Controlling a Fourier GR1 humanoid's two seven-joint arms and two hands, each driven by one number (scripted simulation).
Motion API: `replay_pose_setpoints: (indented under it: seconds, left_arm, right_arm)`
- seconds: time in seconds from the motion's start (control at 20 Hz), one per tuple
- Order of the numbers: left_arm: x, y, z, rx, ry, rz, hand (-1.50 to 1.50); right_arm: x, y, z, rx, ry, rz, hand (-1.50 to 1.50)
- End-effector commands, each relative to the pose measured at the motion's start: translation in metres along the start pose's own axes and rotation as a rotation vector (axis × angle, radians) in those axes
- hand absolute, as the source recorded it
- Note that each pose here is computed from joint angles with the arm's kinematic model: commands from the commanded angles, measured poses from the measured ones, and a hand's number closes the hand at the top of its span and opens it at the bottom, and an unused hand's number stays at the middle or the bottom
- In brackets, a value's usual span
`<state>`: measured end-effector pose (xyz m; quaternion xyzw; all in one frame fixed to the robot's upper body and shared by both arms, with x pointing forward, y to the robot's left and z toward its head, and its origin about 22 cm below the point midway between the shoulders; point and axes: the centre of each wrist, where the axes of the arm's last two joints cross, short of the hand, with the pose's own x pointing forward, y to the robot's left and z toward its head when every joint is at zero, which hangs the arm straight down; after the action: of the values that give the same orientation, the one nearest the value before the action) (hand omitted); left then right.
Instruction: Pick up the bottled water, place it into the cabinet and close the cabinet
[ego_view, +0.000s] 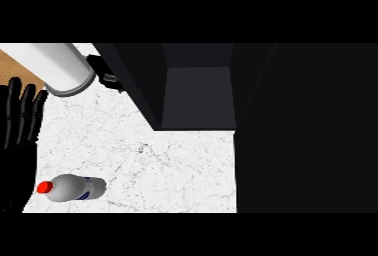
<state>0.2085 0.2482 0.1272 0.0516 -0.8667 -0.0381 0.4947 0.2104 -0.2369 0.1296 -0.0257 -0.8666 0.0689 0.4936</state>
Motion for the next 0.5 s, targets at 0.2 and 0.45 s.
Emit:
replay_pose_setpoints:
  seconds: [0.2,0.45]
  left_arm:
    - [0.023,0.057,0.020,-0.230,-0.100,0.186,-1.50]
    - [0.004,0.078,0.060,-0.269,0.217,0.334,-1.50]
  right_arm:
    - [0.013,0.010,0.017,-0.075,-0.039,-0.086,-1.50]
    - [0.021,0.012,0.046,0.009,0.219,-0.201,-1.50]
